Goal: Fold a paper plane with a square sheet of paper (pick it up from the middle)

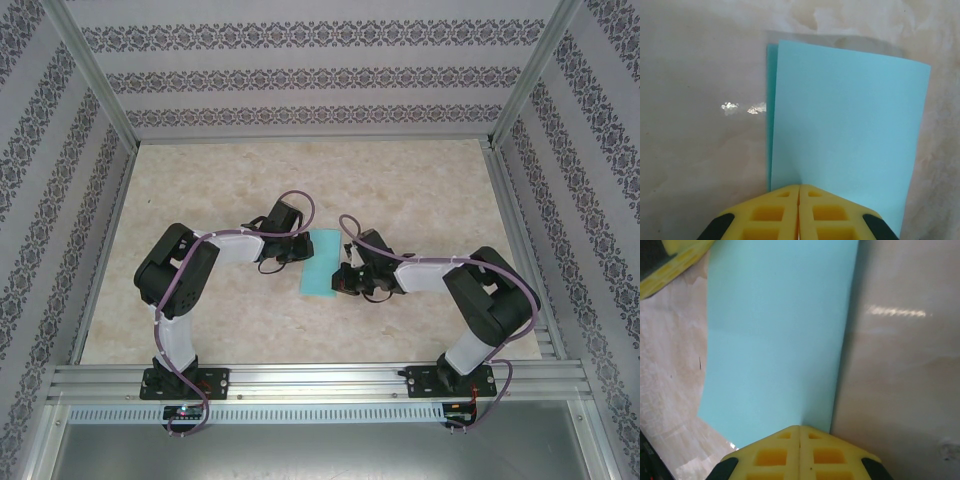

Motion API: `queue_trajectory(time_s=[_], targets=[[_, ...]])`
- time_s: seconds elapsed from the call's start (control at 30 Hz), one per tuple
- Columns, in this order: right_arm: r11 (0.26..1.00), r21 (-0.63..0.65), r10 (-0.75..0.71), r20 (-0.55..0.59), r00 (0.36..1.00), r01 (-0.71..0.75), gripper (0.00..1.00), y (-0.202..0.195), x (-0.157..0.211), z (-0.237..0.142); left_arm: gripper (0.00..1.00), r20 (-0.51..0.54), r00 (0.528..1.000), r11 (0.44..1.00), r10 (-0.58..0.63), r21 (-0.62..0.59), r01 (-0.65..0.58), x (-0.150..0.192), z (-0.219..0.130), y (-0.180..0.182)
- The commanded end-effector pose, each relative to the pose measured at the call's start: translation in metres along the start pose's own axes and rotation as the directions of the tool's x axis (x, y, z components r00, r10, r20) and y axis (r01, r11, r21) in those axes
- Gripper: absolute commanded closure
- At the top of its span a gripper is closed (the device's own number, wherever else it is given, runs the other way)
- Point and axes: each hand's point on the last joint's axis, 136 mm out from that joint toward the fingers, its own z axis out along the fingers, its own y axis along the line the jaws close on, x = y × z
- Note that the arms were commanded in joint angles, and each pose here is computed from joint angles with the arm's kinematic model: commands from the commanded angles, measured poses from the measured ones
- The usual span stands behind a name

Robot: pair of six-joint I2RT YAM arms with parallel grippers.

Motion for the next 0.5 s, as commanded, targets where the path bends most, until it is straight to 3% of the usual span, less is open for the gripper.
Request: queue_trajectory(time_s=[0.0,0.47], targets=[[0.988,0.146,0.066,-0.183,0.981,-0.039,0.97,-0.040,0.062,-0.002,0.91,-0.200,0.973,0.939,-0.112,-0.342,0.038,0.081,0.019,0.098],[0.991,0.132,0.010,-0.132,0.991,0.008,0.97,-0.019,0.050,-0.001,0.90,-0.179,0.980,0.946,-0.084,-0.323,0.022,0.075,0.015,0.089]])
